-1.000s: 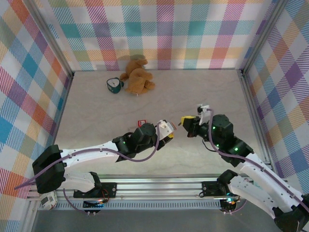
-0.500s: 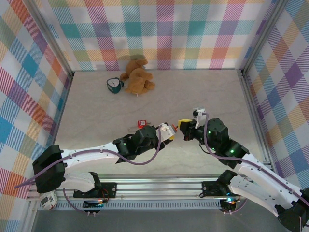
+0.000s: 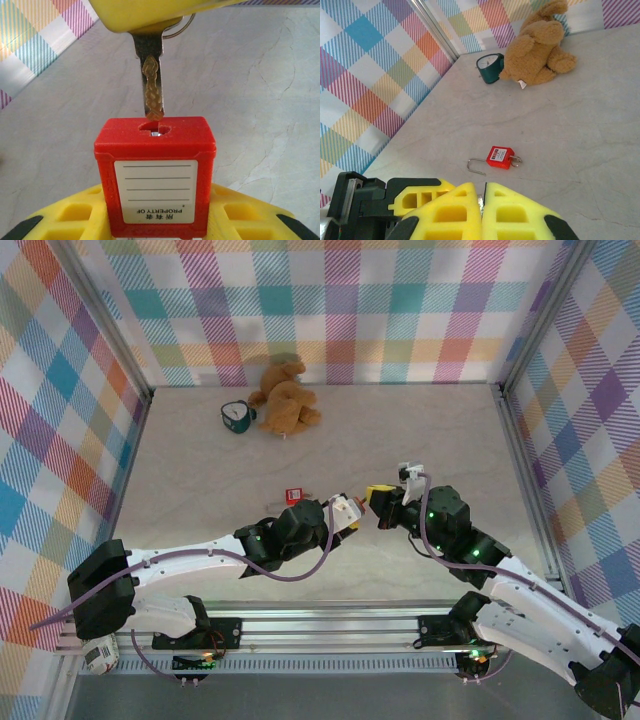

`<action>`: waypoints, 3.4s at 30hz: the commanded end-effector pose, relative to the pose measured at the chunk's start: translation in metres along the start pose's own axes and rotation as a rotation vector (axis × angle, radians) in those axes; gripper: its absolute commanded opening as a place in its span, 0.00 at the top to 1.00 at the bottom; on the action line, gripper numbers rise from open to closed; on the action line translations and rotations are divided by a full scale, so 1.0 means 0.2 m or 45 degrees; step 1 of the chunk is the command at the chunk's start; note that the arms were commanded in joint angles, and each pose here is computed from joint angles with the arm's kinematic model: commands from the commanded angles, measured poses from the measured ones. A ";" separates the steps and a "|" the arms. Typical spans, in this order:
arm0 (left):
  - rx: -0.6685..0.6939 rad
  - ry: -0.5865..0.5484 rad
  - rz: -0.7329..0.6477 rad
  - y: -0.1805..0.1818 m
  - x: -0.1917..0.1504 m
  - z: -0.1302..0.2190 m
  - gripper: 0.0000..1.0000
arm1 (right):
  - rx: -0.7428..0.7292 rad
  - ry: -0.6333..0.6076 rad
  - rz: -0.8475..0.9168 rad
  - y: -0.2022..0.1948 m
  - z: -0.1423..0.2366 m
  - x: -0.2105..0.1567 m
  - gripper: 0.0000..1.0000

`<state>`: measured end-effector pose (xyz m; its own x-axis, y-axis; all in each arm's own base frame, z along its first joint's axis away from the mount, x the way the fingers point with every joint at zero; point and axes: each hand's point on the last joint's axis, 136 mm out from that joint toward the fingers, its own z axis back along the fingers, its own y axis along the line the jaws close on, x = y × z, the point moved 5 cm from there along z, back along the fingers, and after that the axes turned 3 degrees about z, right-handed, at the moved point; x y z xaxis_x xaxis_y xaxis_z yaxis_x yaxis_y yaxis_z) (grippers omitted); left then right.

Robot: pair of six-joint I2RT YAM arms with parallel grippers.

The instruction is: Unlock with the key

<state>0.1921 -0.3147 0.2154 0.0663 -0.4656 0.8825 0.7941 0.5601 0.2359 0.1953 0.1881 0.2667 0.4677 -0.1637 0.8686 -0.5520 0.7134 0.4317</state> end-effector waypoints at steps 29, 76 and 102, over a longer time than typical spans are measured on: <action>0.150 -0.105 0.115 0.09 0.17 0.04 0.76 | 0.014 0.060 -0.061 0.01 -0.05 -0.15 1.00; 0.064 -0.319 0.331 0.18 0.31 0.21 0.79 | 0.053 0.227 -0.040 0.02 -0.13 -0.35 1.00; 0.076 -0.455 0.421 0.23 0.46 0.31 0.86 | 0.159 0.387 -0.051 0.20 -0.26 -0.41 1.00</action>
<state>0.1938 -0.2703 0.2097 0.3111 -0.4197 0.8527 0.7040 0.7045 0.0898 0.2039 0.2524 0.2417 0.5389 -0.1771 0.8235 -0.5484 0.6683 0.5026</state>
